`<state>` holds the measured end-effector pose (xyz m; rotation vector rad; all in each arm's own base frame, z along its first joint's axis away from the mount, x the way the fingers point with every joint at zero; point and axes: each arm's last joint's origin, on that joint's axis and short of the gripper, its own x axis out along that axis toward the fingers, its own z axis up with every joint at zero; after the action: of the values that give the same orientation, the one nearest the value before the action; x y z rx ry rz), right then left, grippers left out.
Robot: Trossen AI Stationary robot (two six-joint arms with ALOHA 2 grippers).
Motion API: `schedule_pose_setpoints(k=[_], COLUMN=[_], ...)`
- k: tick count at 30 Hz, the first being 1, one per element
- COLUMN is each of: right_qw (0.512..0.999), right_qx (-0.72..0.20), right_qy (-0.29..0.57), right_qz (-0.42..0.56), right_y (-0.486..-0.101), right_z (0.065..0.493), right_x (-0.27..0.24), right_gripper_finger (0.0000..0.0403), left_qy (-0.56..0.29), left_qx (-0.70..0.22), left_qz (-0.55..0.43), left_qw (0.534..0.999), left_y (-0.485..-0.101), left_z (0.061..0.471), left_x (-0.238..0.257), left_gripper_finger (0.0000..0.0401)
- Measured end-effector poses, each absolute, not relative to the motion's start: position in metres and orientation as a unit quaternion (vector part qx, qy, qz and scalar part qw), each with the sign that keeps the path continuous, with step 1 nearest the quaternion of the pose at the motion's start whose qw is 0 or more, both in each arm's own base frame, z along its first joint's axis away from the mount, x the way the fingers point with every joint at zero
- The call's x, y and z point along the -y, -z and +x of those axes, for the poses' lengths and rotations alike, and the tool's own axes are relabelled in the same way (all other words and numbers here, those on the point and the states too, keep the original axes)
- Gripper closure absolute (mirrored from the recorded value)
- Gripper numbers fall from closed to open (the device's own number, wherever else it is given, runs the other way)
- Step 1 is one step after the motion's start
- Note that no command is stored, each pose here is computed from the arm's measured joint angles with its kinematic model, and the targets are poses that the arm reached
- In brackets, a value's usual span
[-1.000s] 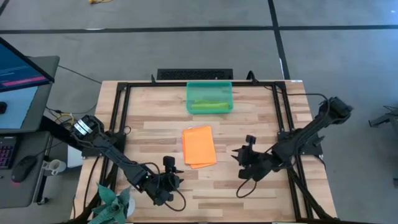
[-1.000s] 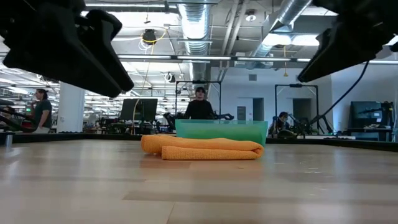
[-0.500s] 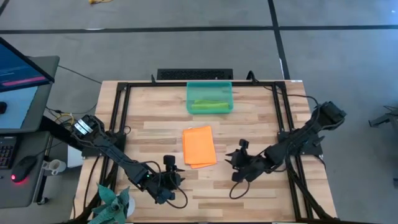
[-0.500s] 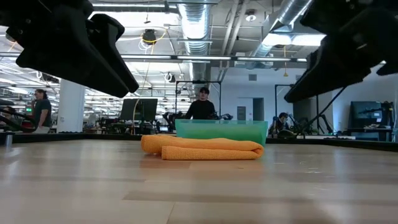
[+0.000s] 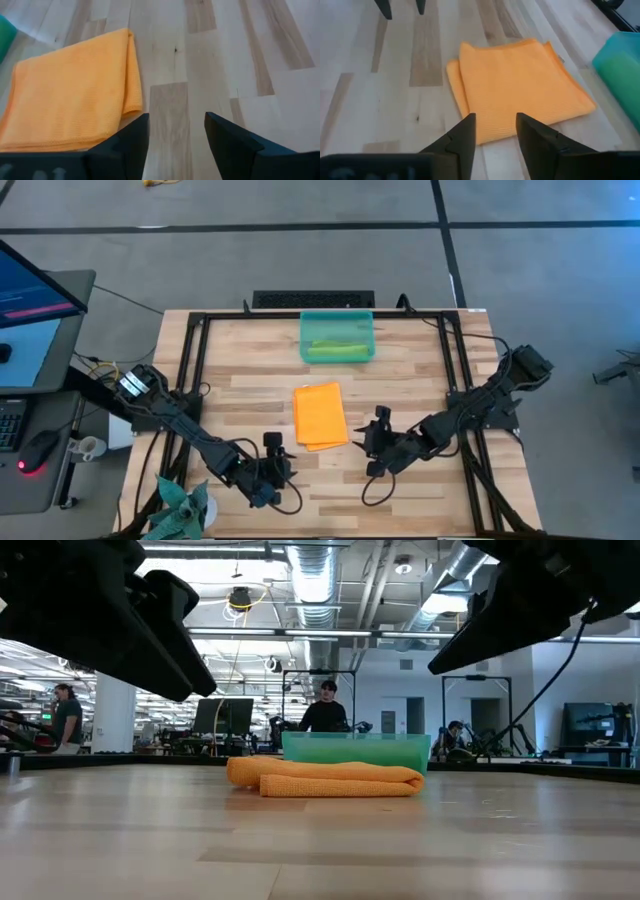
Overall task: Roll microfiber towels into tight, uniform cylinder then place into a basket
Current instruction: Roll the yellow microfiber towel
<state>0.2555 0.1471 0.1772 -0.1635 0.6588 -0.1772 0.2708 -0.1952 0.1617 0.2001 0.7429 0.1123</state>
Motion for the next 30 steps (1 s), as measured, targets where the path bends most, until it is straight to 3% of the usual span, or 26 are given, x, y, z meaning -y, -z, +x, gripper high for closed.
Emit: schedule_pose_setpoints(k=[6, 16, 23, 30], right_qw=[0.929, 0.9, 0.892, 0.89], right_qx=[-0.334, -0.361, -0.377, -0.402], right_qy=[0.067, 0.04, 0.051, 0.047], right_qz=[-0.145, -0.241, -0.246, -0.21], right_y=[-0.156, -0.124, -0.12, -0.117], right_z=[0.264, 0.288, 0.298, 0.301], right_x=[-0.153, -0.166, -0.162, -0.153], right_gripper_finger=[0.0202, 0.0181, 0.018, 0.018], left_qy=[-0.061, -0.074, -0.086, -0.112], left_qx=[-0.363, -0.359, -0.371, -0.367], left_qz=[0.109, 0.19, 0.234, 0.238], left_qw=[0.923, 0.911, 0.895, 0.892], left_y=[-0.162, -0.139, -0.11, -0.109], left_z=[0.275, 0.294, 0.303, 0.306], left_x=[0.189, 0.181, 0.177, 0.172], left_gripper_finger=[0.0184, 0.0181, 0.0181, 0.0181])
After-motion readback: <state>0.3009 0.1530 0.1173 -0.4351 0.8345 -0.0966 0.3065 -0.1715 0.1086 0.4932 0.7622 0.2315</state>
